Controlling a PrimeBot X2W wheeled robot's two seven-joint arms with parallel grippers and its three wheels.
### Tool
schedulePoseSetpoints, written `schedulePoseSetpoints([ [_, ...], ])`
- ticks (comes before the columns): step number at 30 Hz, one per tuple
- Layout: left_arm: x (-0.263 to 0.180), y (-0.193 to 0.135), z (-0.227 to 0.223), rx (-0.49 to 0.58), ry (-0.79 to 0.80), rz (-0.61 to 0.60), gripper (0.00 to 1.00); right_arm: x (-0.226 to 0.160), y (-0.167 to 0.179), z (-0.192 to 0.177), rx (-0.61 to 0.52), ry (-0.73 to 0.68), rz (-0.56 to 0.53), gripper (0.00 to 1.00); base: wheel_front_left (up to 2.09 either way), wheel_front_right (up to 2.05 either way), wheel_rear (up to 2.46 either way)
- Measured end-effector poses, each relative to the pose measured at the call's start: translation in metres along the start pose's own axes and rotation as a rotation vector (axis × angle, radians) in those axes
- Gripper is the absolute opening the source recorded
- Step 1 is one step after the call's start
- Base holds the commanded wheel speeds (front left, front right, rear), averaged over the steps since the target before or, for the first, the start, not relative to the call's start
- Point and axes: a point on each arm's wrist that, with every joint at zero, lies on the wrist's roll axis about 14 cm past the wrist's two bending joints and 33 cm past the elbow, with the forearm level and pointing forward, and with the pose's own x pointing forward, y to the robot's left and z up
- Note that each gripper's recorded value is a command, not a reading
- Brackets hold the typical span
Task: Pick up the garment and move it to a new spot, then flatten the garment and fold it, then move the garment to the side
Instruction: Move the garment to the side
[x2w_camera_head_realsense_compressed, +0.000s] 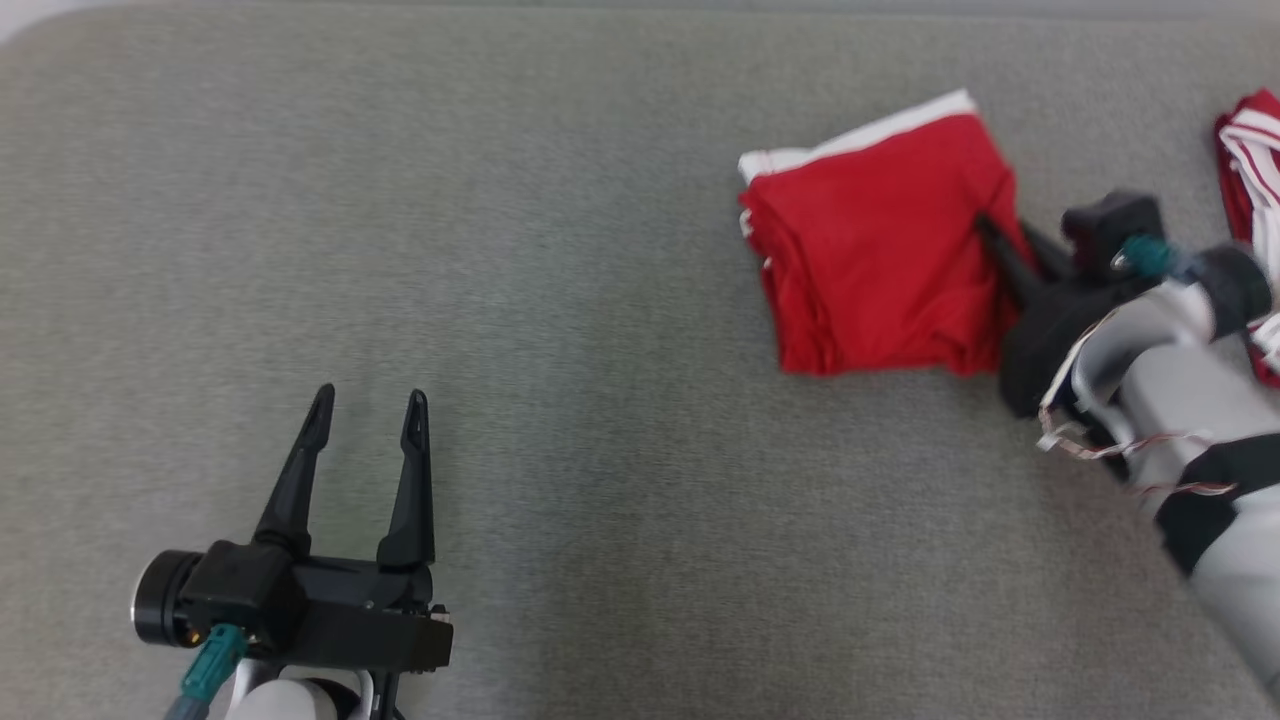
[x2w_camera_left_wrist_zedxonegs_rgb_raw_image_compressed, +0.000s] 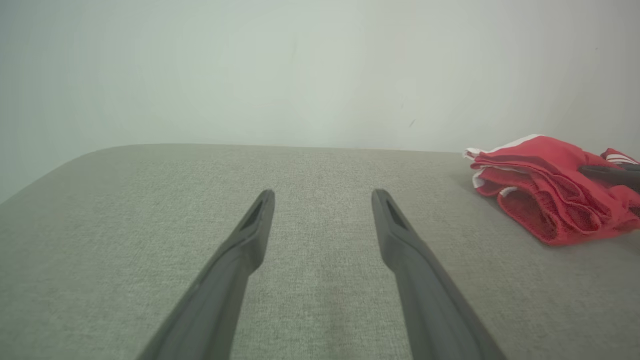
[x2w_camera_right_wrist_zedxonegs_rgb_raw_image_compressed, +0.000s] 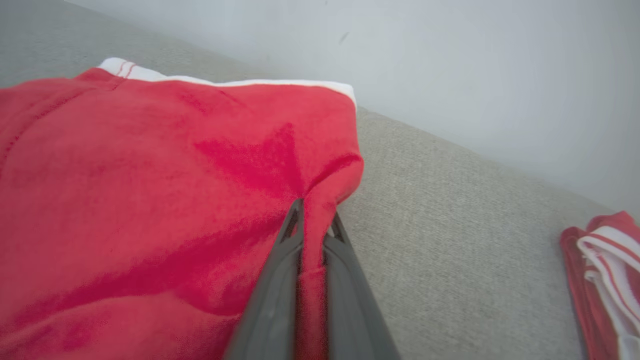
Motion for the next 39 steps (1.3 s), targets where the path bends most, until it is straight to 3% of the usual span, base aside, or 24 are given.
schedulePoseSetpoints([
  [9,0.034,-0.023,-0.018,-0.005,0.003,-0.088,1.0,-0.02,-0.089,0.008,-0.119,0.015,-0.101,0.0,0.0,0.0,0.0],
  [22,0.07,-0.06,-0.051,-0.024,0.008,-0.224,1.0,-0.103,-0.223,-0.005,-0.271,0.184,-0.345,0.0,0.0,0.0,0.0],
  [30,0.079,-0.073,-0.068,-0.049,0.022,-0.265,1.0,-0.134,-0.271,-0.027,-0.335,0.311,-0.458,0.0,0.0,0.0,0.0],
  [39,0.077,-0.062,-0.072,-0.039,0.03,-0.237,1.0,-0.136,-0.297,-0.047,-0.364,0.402,-0.524,0.0,0.0,0.0,0.0],
])
